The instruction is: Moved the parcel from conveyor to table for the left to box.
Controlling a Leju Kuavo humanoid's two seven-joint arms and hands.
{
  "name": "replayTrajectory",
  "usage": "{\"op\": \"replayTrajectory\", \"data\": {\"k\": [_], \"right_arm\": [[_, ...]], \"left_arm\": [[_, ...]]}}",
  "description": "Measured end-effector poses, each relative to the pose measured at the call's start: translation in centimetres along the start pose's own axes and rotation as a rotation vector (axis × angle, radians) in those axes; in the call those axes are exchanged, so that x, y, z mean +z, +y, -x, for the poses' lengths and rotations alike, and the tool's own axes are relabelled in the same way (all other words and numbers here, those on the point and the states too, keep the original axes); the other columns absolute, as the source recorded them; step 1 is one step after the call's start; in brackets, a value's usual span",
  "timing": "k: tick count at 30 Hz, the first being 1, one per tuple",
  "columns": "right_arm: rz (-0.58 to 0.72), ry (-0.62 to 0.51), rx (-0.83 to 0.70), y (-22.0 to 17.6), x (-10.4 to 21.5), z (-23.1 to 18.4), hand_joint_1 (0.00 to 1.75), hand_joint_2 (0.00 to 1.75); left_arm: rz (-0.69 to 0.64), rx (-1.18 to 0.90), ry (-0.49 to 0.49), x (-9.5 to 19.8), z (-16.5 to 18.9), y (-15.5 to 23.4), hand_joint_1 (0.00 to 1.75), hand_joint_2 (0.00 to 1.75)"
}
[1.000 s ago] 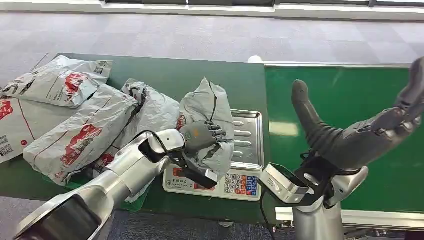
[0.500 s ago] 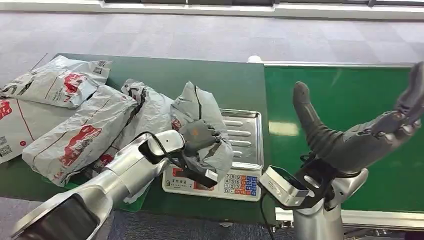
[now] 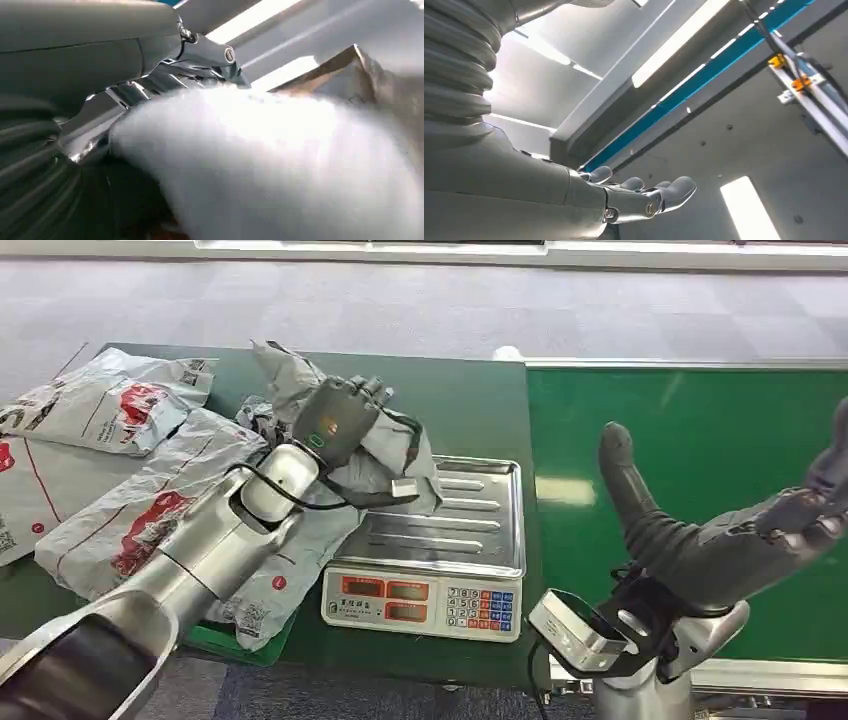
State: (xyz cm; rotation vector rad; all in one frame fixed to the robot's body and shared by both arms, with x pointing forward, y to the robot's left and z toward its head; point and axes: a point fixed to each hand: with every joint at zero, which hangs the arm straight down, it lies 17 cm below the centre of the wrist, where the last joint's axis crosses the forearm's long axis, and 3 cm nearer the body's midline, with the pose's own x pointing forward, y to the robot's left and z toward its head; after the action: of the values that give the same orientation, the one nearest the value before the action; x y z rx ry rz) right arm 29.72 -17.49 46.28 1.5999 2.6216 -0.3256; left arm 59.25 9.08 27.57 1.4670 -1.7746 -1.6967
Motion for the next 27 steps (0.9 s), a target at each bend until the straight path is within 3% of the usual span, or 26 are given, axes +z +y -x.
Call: {"op": "replayTrajectory", "data": {"k": [5, 10, 15, 23, 27], "right_arm": [[-0.011, 0.01, 0.018, -0.5, 0.4, -0.1, 0.0, 1.75], [-0.009, 0.01, 0.014, -0.7, 0.5, -0.2, 0.0, 1.75], [0.0, 0.023, 0.016, -0.8, 0.2, 0.1, 0.0, 1.75], [0.021, 0.029, -0.002, -1.0, -0.2, 0.3, 0.0, 1.75], [0.03, 0.03, -0.002, -1.1, -0.5, 0.4, 0.0, 1.75]], "left_arm": [[-0.033, 0.063, 0.26, 1.8, 12.1, 1.7, 1.75, 1.75], [0.075, 0.081, 0.479, 5.8, 19.6, -1.2, 1.75, 1.75], [0.179, 0.096, 0.583, 8.7, 22.4, -4.7, 1.75, 1.75], [0.51, 0.09, 0.747, 16.1, 25.8, -12.9, 1.75, 1.75], [0.65, 0.078, 0.785, 19.4, 26.7, -15.4, 1.75, 1.75]]}}
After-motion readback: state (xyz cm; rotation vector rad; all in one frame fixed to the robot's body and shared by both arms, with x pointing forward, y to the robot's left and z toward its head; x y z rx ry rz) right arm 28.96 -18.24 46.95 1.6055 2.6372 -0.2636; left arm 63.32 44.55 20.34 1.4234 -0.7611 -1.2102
